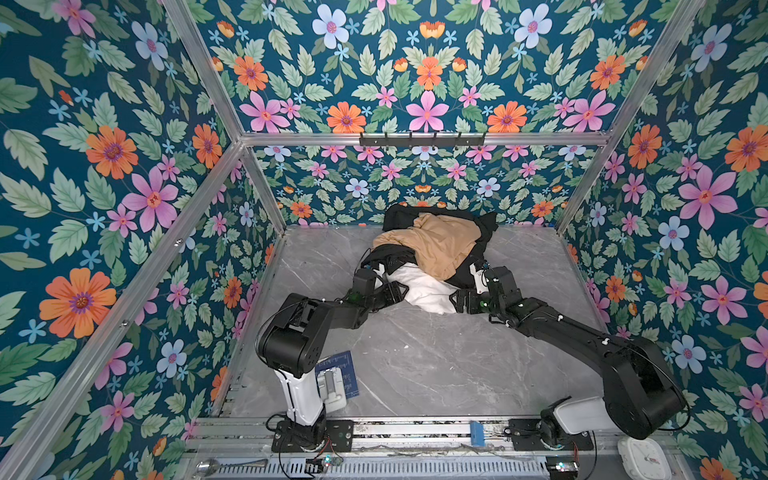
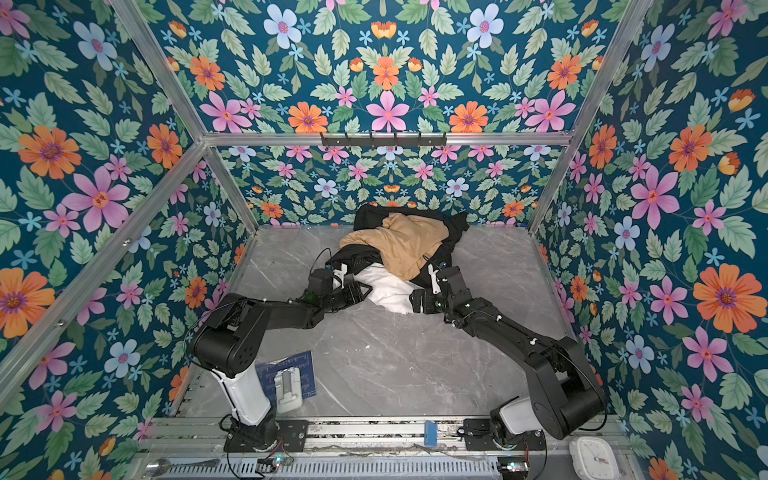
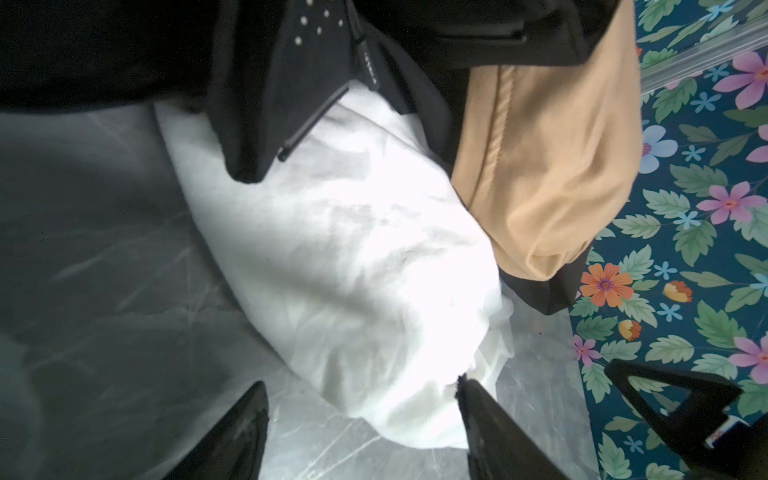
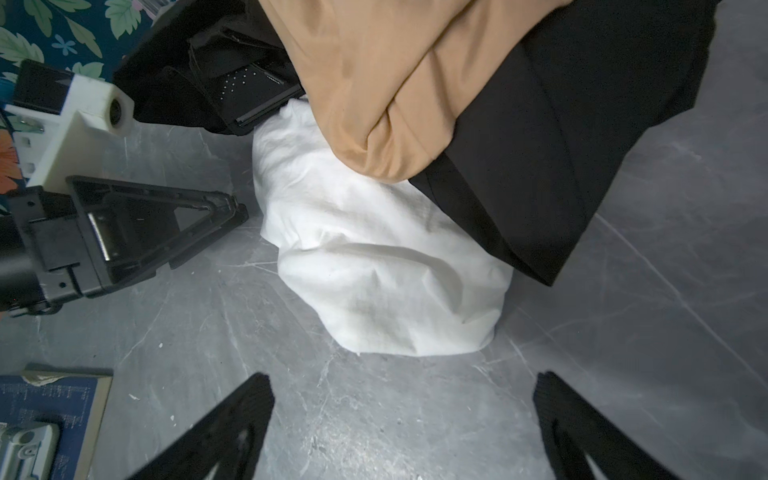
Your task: Pick out a specific cloth from the pile
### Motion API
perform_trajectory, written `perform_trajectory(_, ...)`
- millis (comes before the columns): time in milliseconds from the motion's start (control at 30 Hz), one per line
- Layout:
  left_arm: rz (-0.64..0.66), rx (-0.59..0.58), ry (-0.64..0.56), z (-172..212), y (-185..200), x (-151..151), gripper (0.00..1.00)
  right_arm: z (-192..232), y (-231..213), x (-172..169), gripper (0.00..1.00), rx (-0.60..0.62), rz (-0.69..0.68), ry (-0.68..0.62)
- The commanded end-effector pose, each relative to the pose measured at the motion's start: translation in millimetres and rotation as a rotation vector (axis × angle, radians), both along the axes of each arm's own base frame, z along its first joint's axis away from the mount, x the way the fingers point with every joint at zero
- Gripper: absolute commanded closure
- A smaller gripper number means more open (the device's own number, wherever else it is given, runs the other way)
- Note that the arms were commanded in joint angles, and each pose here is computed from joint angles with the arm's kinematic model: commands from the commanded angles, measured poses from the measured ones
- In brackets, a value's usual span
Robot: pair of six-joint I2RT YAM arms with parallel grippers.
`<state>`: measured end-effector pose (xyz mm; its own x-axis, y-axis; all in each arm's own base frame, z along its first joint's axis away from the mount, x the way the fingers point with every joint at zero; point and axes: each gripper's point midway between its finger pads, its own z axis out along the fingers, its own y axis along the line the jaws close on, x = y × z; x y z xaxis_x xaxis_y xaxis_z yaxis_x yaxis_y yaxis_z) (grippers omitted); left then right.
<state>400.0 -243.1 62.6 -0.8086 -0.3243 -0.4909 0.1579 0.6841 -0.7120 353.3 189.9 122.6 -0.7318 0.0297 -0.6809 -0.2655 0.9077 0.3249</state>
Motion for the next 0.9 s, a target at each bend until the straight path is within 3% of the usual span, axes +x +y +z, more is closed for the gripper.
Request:
perform_trajectory(0,-0.012,-0.043,-0.014,7,-6,4,0.26,0,1,1,0.01,-0.008,-0.001,-0.007)
perform_trajectory(533,-0.035,-0.113,0.035,-6,-19,12,0.35,5,7,2,0.01,-0.032,0.011,-0.02)
perform_trajectory(767,-0.07,-0.145,0.053,-7,-27,11,0.64,8,8,1,0.01,-0.039,0.02,-0.031)
perform_trajectory(867,-0.068,-0.149,0.06,-8,-27,10,0.65,10,9,2,0.01,-0.039,0.021,-0.035)
